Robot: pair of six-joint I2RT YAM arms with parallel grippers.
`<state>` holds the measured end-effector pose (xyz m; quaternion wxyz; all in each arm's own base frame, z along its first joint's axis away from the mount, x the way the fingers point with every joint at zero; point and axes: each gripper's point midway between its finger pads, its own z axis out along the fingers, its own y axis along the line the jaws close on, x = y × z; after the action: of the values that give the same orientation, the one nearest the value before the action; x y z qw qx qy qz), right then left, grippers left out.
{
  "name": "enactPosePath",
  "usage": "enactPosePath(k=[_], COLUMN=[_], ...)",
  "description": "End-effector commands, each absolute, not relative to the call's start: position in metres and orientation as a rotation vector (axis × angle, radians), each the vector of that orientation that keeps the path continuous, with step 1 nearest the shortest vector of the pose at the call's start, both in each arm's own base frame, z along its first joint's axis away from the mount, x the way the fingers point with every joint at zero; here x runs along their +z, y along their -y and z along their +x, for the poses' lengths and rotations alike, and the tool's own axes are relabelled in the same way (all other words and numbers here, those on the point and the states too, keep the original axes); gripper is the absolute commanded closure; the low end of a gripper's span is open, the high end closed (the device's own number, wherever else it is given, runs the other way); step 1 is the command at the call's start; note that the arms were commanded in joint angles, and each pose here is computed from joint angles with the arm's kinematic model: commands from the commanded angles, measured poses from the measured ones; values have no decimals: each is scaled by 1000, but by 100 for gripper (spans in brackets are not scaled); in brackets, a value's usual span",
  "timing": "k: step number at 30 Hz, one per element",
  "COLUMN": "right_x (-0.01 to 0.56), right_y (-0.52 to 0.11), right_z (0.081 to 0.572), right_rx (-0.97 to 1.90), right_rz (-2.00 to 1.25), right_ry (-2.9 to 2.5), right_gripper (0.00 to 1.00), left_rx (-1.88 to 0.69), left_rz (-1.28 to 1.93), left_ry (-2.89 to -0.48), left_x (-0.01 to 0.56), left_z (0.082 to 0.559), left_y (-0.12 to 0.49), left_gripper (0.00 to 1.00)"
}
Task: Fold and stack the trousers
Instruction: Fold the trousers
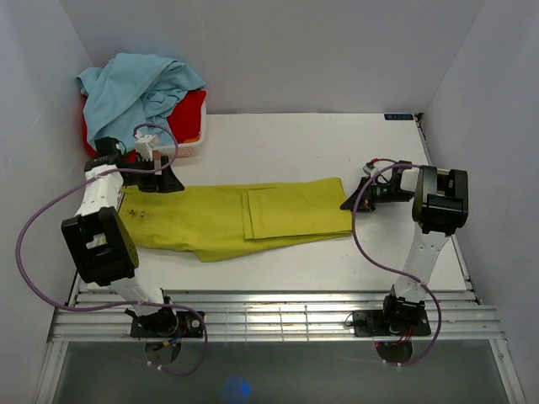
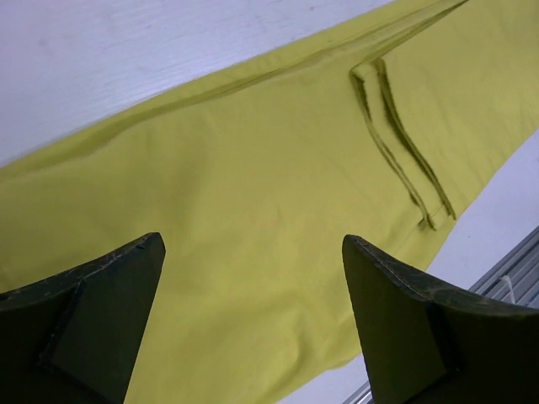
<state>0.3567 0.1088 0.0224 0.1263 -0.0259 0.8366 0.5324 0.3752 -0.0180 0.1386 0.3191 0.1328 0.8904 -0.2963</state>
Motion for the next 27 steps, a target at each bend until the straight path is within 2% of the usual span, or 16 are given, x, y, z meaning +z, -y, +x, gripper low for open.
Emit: enactPosePath(k=[1, 6, 10, 16, 22, 27], right_x=[61, 98, 123, 161, 204, 230], right_y=[-85, -37, 3, 12, -8, -19], right_z=[372, 368, 363, 352, 352, 355], right_rx=[1486, 1372, 1299, 1323, 1512, 1656], right_rz=[-95, -85, -71, -98, -19, 9], right_ry=[-2333, -2318, -2300, -2229, -2039, -1900], right_gripper=[92, 92, 92, 92, 92, 92], left_rx=[-731, -642, -714, -882, -991, -983], left_rz=[335, 167, 65, 122, 173, 89], left_ry=[-2369, -2419, -2412, -2319, -2288, -2306], left_x=[141, 130, 126, 127, 127, 109], left_z=[346, 329, 325, 319, 327, 342], left_y=[-10, -72, -97, -76, -43, -41], left_gripper=[2, 2, 2, 2, 9, 2])
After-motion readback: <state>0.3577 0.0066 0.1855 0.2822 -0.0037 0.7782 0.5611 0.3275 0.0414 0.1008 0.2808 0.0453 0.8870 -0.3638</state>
